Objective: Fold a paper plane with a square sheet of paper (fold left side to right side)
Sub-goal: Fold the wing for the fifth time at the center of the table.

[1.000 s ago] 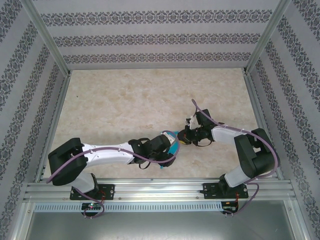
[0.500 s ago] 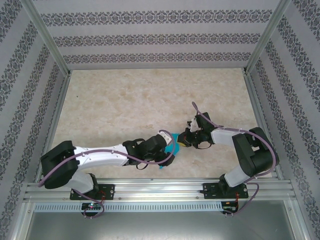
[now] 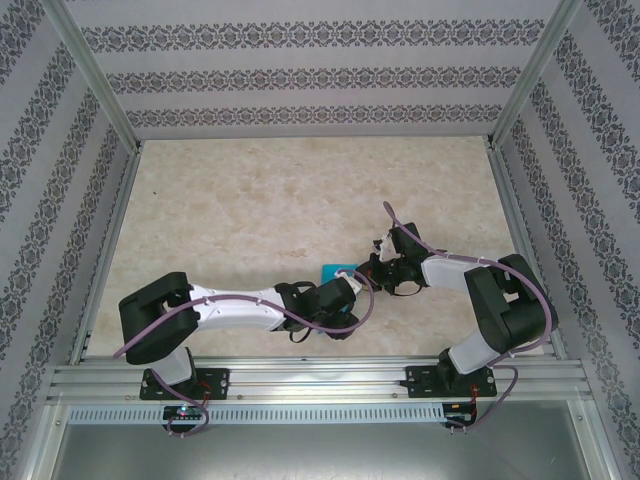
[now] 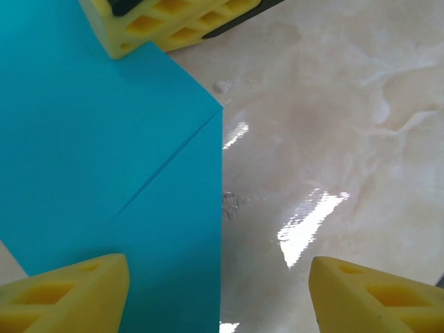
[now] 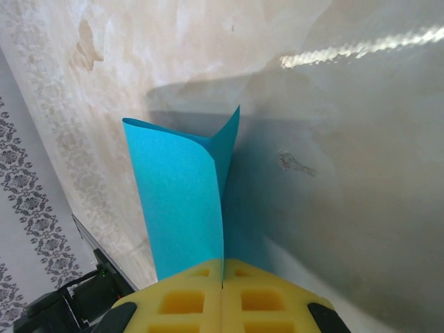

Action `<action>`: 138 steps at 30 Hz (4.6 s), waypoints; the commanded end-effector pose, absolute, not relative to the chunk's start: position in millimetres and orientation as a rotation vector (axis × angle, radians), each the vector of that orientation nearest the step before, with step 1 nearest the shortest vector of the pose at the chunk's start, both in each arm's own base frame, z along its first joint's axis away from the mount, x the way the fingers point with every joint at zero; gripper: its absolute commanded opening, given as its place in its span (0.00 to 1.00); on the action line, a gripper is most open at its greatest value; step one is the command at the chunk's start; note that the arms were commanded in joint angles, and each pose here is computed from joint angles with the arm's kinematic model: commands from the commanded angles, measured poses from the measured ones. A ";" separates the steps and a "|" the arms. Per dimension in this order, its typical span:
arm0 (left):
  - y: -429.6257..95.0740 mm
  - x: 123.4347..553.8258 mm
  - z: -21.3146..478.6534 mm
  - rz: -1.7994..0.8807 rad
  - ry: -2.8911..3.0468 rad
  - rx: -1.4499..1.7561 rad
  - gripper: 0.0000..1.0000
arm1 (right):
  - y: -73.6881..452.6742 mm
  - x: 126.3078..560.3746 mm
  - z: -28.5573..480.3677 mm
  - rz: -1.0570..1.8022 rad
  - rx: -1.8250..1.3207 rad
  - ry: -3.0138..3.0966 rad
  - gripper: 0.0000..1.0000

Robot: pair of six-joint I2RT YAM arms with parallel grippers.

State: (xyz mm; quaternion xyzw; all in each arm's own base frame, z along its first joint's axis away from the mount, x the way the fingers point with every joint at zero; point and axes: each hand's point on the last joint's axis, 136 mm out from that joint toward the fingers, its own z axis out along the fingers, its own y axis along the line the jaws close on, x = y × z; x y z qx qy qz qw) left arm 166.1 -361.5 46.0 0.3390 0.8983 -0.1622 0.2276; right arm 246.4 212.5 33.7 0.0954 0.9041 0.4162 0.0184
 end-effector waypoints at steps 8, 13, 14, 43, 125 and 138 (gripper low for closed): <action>-347.0 159.7 30.3 -0.255 2.507 0.961 0.67 | 217.9 254.2 35.6 1.288 0.273 2.801 0.00; -346.8 157.2 23.3 -0.220 2.516 0.979 0.64 | 218.9 255.3 35.7 1.288 0.271 2.803 0.00; -346.6 157.8 22.8 -0.214 2.516 0.976 0.62 | 219.1 255.2 35.7 1.288 0.271 2.804 0.00; -336.5 161.3 28.0 -0.290 2.496 0.844 0.38 | 216.2 258.2 38.0 1.246 0.254 2.823 0.15; -315.7 196.8 36.5 -1.116 2.509 0.324 0.03 | 280.7 246.8 30.0 1.265 -0.004 2.715 0.35; -316.8 197.5 38.7 -1.120 2.510 0.325 0.23 | 277.3 242.9 13.6 1.213 0.025 2.790 0.32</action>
